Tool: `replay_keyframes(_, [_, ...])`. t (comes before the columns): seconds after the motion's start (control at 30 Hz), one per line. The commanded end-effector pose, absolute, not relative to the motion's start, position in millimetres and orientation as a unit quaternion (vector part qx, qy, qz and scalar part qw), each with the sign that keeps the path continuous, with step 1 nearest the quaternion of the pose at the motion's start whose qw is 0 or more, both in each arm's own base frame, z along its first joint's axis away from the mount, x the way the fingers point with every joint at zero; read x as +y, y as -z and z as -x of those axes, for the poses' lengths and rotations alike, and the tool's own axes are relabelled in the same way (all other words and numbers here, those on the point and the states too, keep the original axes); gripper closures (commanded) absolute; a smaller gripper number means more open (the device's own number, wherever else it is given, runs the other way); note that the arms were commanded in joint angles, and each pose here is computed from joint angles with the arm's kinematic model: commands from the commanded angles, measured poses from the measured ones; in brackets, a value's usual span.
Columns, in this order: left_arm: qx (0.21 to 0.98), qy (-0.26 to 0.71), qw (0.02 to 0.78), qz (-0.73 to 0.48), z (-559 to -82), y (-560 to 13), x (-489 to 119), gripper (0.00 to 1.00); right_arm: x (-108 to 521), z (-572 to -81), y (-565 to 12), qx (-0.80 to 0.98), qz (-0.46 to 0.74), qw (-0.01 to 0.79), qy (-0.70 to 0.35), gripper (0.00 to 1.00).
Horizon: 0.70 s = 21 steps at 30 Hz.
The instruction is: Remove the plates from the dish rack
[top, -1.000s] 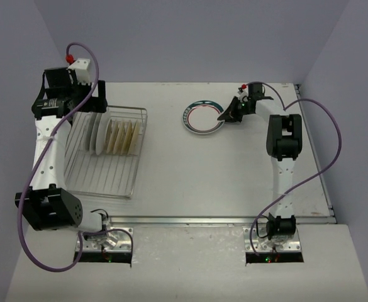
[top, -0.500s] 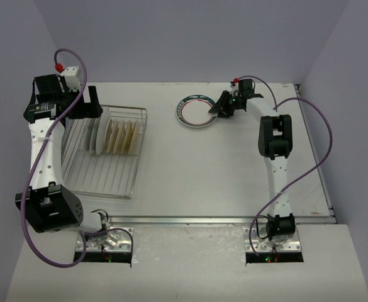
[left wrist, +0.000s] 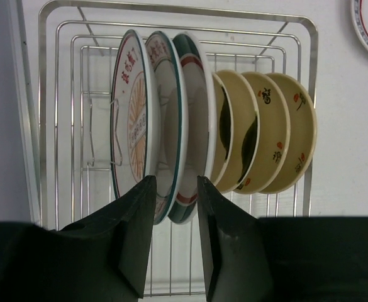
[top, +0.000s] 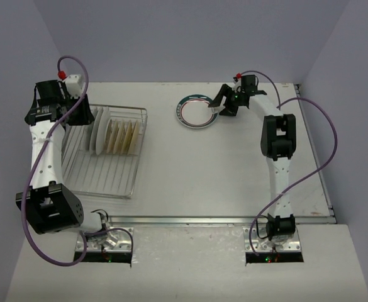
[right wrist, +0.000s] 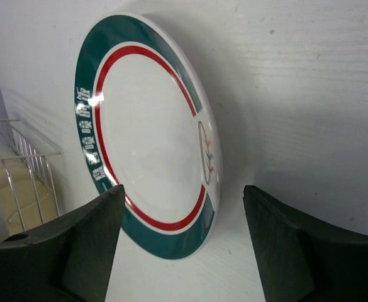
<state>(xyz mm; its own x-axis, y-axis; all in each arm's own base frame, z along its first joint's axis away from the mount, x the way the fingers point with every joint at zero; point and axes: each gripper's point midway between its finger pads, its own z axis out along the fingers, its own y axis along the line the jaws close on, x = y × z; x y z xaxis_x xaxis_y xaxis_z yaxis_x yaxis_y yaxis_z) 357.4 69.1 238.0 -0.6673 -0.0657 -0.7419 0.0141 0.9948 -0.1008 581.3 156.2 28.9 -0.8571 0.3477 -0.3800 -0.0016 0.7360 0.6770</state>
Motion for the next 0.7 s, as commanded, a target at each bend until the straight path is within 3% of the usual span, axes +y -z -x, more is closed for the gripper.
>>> replay_keyframes(0.0, [0.901, 0.025, 0.433, 0.012, -360.9, -245.4, 84.0, 0.69, 150.1, -583.7, -114.6, 0.881, -0.057, 0.323, -0.341, 0.2])
replay_keyframes(0.1, [0.907, 0.021, 0.42, 0.01, -365.4, -230.0, 91.3, 0.67, 147.6, -574.5, -132.6, 0.881, -0.042, 0.332, -0.334, 0.15])
replay_keyframes(0.47, [0.924, 0.033, 0.381, -0.006, -382.2, -191.3, 100.0, 0.66, 152.4, -538.2, -188.4, 0.872, -0.006, 0.34, -0.352, 0.14])
replay_keyframes(0.6, [0.924, 0.049, 0.379, -0.011, -389.8, -188.0, 99.5, 0.69, 157.5, -526.0, -201.2, 0.867, 0.003, 0.337, -0.366, 0.14])
replay_keyframes(0.67, [0.926, 0.061, 0.373, -0.008, -392.7, -183.7, 100.3, 0.76, 161.7, -520.4, -207.3, 0.864, 0.011, 0.336, -0.375, 0.14])
